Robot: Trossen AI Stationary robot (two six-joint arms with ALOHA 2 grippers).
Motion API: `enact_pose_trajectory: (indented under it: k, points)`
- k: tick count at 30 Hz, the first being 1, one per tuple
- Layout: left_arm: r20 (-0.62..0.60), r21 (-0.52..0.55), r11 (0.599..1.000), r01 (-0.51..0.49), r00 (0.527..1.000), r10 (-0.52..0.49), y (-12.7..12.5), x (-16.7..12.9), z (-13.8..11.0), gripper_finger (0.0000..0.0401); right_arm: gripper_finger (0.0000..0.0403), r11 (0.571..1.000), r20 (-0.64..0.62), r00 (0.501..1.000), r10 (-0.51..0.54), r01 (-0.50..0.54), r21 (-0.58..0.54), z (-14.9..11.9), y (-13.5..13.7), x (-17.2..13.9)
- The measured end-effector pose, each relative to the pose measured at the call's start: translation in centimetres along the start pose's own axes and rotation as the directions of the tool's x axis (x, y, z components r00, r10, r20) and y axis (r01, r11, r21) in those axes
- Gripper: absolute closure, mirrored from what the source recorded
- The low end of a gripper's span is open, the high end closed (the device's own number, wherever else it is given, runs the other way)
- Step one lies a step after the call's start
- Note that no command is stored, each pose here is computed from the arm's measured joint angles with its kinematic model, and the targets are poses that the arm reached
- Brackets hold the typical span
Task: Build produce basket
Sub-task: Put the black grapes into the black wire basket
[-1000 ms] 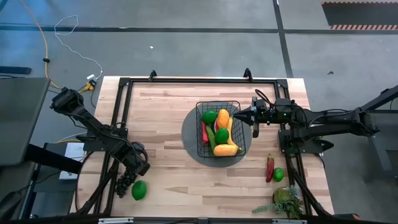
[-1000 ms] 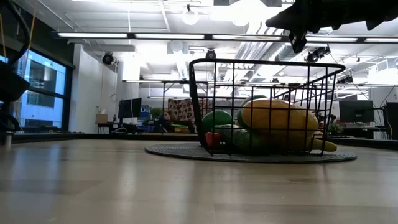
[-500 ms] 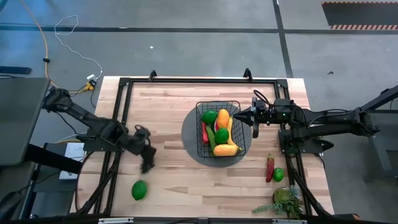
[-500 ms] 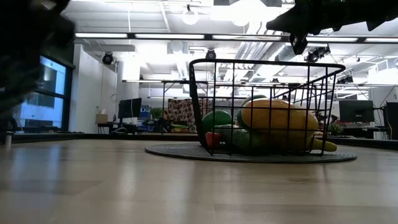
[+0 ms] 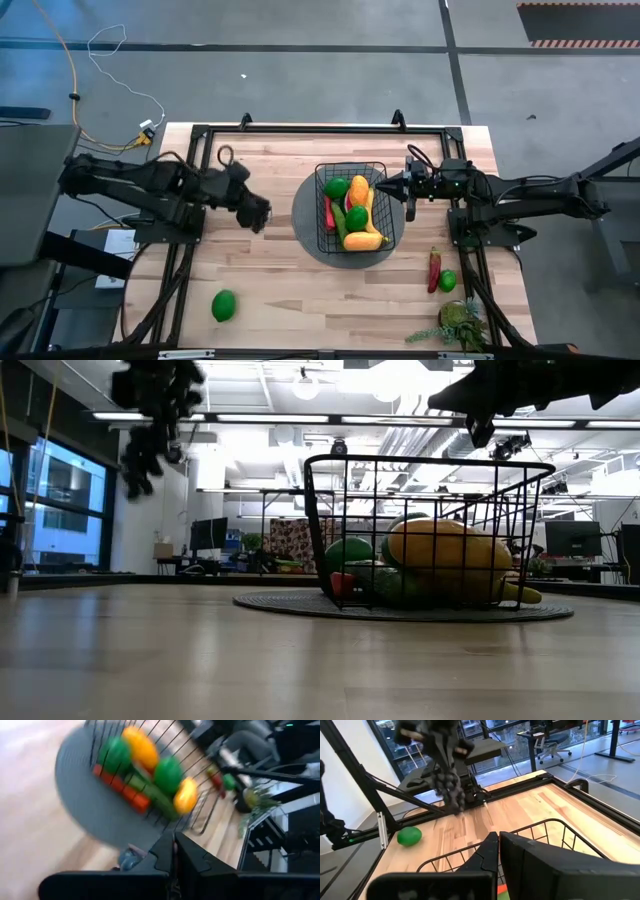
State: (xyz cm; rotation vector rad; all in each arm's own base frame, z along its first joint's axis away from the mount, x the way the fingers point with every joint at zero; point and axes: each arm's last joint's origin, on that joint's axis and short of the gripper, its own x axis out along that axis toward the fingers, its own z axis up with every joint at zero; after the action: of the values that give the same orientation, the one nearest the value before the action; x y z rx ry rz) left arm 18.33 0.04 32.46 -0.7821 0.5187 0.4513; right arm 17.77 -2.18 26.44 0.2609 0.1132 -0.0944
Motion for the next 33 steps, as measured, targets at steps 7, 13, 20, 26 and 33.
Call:
enact_pose_trajectory:
  k: [7,13,20,26,33]
  points:
    - [0.232,0.29,0.952,0.1,0.958,-0.171,-2.1,-2.2,4.1,0.0401,0.0403,1.0,0.056,0.998,0.008,-0.008,0.0,0.5,0.1,0.0]
    - [0.397,0.414,0.905,0.099,0.875,-0.277,-2.7,-2.7,6.4,0.0401,0.0403,1.0,0.128,0.991,0.027,-0.027,-0.005,1.2,0.3,-0.1]
    - [0.451,0.511,0.856,0.075,0.825,-0.341,-2.9,-1.3,8.3,0.0401,0.0403,0.999,0.224,0.973,0.053,-0.051,-0.014,2.2,0.5,-0.3]
    - [0.444,0.521,0.848,0.1,0.816,-0.37,-2.8,1.5,9.7,0.0401,0.0403,0.997,0.253,0.964,0.081,-0.078,-0.023,2.5,0.7,-0.3]
    - [0.405,0.545,0.816,0.19,0.793,-0.455,-3.4,3.9,10.1,0.0401,0.0403,0.996,0.252,0.964,0.084,-0.081,-0.024,2.5,0.7,-0.3]
